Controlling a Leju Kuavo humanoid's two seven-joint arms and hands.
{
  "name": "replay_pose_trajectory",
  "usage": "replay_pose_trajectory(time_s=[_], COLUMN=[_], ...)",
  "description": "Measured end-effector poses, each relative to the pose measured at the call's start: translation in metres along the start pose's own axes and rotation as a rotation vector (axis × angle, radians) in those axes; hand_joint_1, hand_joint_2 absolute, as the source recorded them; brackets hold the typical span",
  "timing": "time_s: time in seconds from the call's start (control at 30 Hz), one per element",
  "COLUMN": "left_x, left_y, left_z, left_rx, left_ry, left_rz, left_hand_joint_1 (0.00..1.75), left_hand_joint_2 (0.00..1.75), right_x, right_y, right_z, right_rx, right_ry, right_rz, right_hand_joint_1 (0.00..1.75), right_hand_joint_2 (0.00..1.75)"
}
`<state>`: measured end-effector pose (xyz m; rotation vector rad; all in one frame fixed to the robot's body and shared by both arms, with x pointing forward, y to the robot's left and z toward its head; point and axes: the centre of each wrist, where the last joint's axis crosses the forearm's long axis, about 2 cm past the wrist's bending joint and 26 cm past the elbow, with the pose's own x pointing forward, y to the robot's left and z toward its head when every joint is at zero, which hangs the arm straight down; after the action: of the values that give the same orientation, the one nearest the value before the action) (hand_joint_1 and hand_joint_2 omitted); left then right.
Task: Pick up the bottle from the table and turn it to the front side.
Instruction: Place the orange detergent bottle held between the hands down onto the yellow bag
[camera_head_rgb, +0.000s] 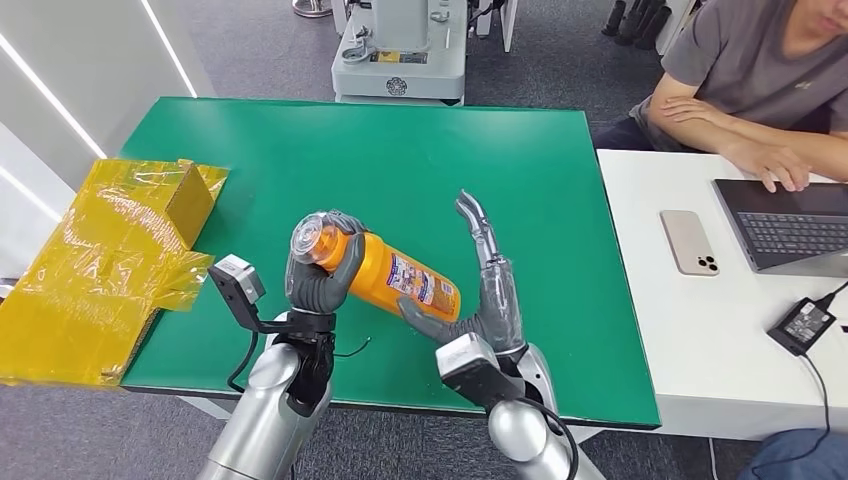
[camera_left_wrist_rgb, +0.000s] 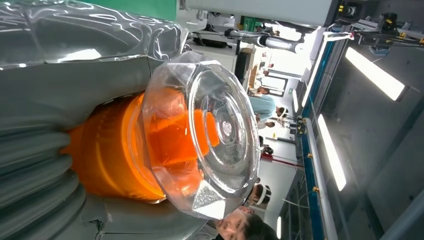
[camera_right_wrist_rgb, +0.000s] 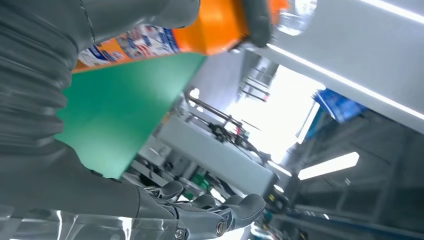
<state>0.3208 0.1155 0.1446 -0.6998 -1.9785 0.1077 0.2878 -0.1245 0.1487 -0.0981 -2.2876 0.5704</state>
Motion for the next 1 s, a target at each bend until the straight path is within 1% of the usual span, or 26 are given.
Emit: replay_pose_trajectory(time_s=[0.13, 0.27, 0.33, 0.47, 0.53, 0.6, 0.73, 0.8, 0.87, 1.0], left_x=[0.002, 0.015, 0.026, 0.057, 0.071, 0.086, 0.117, 0.129, 0.139, 0.148], left_y=[0.004, 0.013, 0.018, 0.03, 0.039, 0.052, 0.086, 0.103, 0.118, 0.138], left_z=[0.0, -0.005, -0.01, -0.025, -0.035, -0.046, -0.076, -0.089, -0.097, -0.104], left_rx=[-0.011, -0.028, -0.05, -0.155, -0.196, -0.196, -0.152, -0.14, -0.135, -0.105], left_ry=[-0.011, -0.043, -0.057, -0.103, -0.129, -0.148, -0.201, -0.212, -0.213, -0.202], left_rz=[-0.047, -0.153, -0.179, -0.083, -0.087, -0.172, -0.478, -0.621, -0.705, -0.818], left_hand_joint_1=[1.75, 1.75, 1.75, 1.75, 1.75, 1.75, 1.75, 1.75, 1.75, 1.75], left_hand_joint_2=[1.75, 1.75, 1.75, 1.75, 1.75, 1.75, 1.75, 1.75, 1.75, 1.75], right_x=[0.01, 0.016, 0.017, 0.016, 0.015, 0.015, 0.016, 0.016, 0.017, 0.017], right_y=[0.001, 0.003, 0.005, 0.008, 0.01, 0.012, 0.016, 0.017, 0.018, 0.019], right_z=[0.003, 0.008, 0.01, 0.013, 0.015, 0.018, 0.027, 0.03, 0.031, 0.033], right_rx=[-0.062, -0.093, -0.098, -0.091, -0.083, -0.077, -0.072, -0.069, -0.067, -0.053], right_ry=[-0.041, -0.045, -0.04, -0.036, -0.033, -0.027, -0.007, 0.0, 0.004, 0.004], right_rz=[-0.017, -0.047, -0.068, -0.104, -0.112, -0.115, -0.123, -0.126, -0.127, -0.133], right_hand_joint_1=[0.0, 0.0, 0.0, 0.0, 0.0, 0.0, 0.0, 0.0, 0.0, 0.0], right_hand_joint_2=[1.75, 1.75, 1.75, 1.75, 1.75, 1.75, 1.75, 1.75, 1.75, 1.75])
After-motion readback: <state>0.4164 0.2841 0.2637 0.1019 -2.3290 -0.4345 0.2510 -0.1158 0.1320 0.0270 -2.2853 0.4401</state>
